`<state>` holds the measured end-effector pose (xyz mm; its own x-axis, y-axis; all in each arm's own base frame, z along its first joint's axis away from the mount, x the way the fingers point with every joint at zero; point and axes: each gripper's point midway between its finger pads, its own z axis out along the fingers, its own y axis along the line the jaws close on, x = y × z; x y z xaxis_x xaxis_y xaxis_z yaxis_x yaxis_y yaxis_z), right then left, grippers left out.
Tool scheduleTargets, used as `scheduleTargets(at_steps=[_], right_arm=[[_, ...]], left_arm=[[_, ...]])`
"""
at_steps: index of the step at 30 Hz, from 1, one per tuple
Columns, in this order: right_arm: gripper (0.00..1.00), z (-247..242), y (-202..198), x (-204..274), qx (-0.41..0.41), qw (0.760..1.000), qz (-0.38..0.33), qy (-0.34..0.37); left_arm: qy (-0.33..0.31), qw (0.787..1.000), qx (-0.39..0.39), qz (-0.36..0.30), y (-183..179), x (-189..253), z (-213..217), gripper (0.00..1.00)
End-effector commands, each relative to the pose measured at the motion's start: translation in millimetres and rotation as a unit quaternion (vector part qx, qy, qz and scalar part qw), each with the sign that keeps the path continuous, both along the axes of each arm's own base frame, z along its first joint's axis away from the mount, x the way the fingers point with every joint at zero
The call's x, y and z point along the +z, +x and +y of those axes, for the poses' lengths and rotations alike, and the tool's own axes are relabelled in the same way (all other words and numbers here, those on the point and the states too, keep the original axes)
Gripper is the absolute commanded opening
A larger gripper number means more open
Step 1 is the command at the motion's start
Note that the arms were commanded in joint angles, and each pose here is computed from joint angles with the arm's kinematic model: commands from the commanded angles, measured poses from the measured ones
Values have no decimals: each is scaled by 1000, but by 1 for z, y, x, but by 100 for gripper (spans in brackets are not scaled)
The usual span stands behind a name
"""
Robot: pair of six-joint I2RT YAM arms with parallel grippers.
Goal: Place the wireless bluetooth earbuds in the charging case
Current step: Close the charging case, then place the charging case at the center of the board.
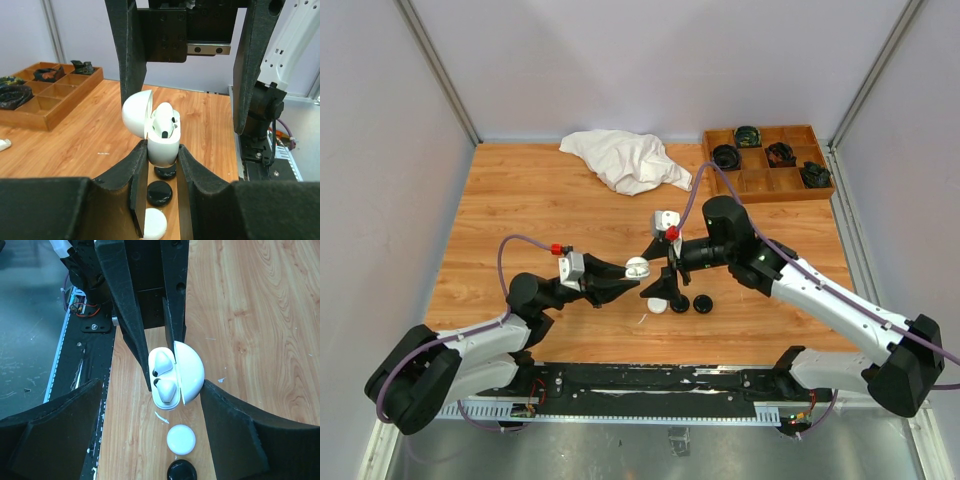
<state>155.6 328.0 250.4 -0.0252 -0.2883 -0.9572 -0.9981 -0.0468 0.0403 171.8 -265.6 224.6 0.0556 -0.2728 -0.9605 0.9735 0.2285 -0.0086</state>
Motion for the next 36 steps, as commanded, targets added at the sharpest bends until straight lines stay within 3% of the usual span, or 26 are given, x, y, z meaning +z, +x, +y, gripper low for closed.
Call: scheduleTargets(at_steps=[1,8,12,15,22,27,30,36], right_arm=[[79,2,-7,19,27,999,-5,25],[79,-3,3,9,-8,1000,-6,8],[79,-15,31,3,-99,995,-20,-13],[81,-31,51,0,-178,983,-34,-26],[83,-71,71,-14,-310,949,-31,-42],[83,-95,72,-24,-365,930,-20,-47],[83,-105,69,-26,-381,923,-15,-49],[83,-120,65,-25,-407,912,-13,-46]], left_arm=[[-16,999,26,23,14,9,-1,0],[-22,996,39,81,23,3,-2,0],[-25,991,36,129,24,-4,-4,0],[-10,977,38,209,27,-22,-6,0],[37,905,61,419,19,-84,-3,1],[30,843,68,533,0,-117,6,9],[27,813,74,577,-7,-131,10,13],[43,781,96,616,-4,-151,8,16]])
